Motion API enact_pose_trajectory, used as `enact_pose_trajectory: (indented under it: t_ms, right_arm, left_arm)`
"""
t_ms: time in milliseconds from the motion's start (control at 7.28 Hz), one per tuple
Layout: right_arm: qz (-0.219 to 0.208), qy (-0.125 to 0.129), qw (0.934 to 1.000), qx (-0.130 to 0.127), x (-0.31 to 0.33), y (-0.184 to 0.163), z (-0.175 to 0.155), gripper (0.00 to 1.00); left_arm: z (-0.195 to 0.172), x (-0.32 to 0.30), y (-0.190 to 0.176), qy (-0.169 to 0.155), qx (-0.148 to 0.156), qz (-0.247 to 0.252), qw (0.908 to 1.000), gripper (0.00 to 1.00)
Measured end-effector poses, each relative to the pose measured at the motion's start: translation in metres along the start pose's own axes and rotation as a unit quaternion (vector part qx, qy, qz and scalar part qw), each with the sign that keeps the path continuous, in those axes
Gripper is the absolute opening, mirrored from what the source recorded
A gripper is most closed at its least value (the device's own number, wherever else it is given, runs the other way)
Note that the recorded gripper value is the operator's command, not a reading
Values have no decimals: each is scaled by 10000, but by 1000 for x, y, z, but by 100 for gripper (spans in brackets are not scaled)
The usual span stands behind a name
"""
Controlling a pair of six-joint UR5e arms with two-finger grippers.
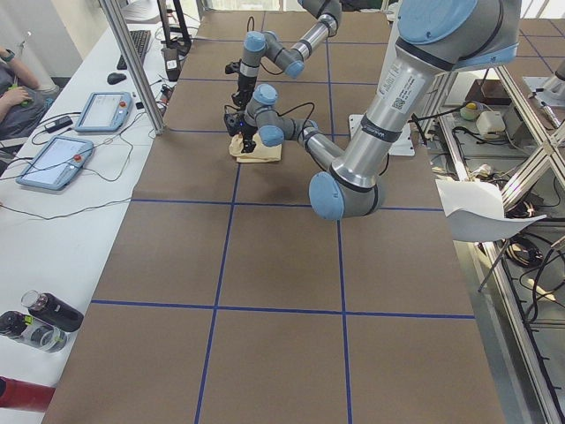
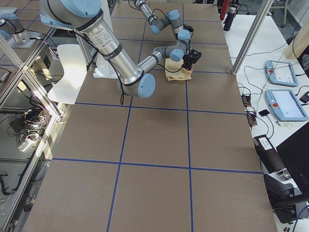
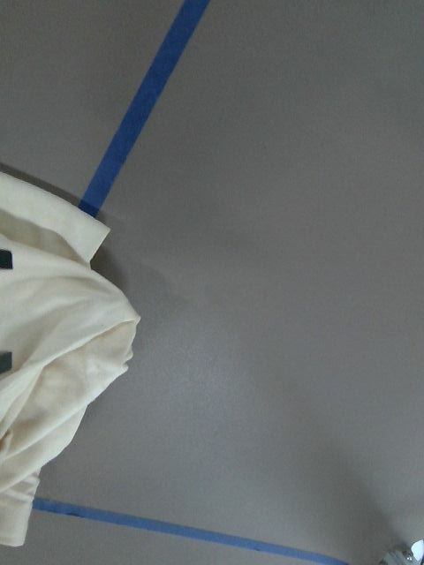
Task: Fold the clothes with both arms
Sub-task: 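Release the fold with both grippers and draw the left gripper back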
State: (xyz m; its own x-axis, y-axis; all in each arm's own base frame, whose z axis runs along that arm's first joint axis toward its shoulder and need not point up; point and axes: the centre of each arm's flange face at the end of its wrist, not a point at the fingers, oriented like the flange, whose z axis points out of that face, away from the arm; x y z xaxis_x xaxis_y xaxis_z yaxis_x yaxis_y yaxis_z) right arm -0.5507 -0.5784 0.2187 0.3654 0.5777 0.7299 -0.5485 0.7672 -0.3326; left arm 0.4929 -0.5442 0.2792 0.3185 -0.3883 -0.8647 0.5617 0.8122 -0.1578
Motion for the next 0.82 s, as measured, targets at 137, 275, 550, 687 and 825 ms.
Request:
enact_pose_trajectory:
  t_ms: [137, 275, 550, 687, 825]
  right_arm:
    - [1, 9, 10000, -7, -2, 0, 1, 100]
    - [-43, -12, 10000, -32, -6, 3, -1, 100]
    - [-511, -84, 9985, -157, -15, 18, -12, 100]
    - [-887, -37, 9958, -220, -17, 36, -12, 100]
    - [-1445, 97, 9893, -194, -21, 59, -10, 100]
  left_arm:
    - [-5, -1, -12, 17, 26, -22, 10000, 100]
    - [-12, -4, -28, 13, -32, -15, 10000, 100]
    - [-37, -27, -56, 20, -155, 185, 9997, 100]
    - [-47, -39, -66, 24, -148, 317, 9994, 100]
    - [-54, -51, -72, 4, -158, 394, 9991, 100]
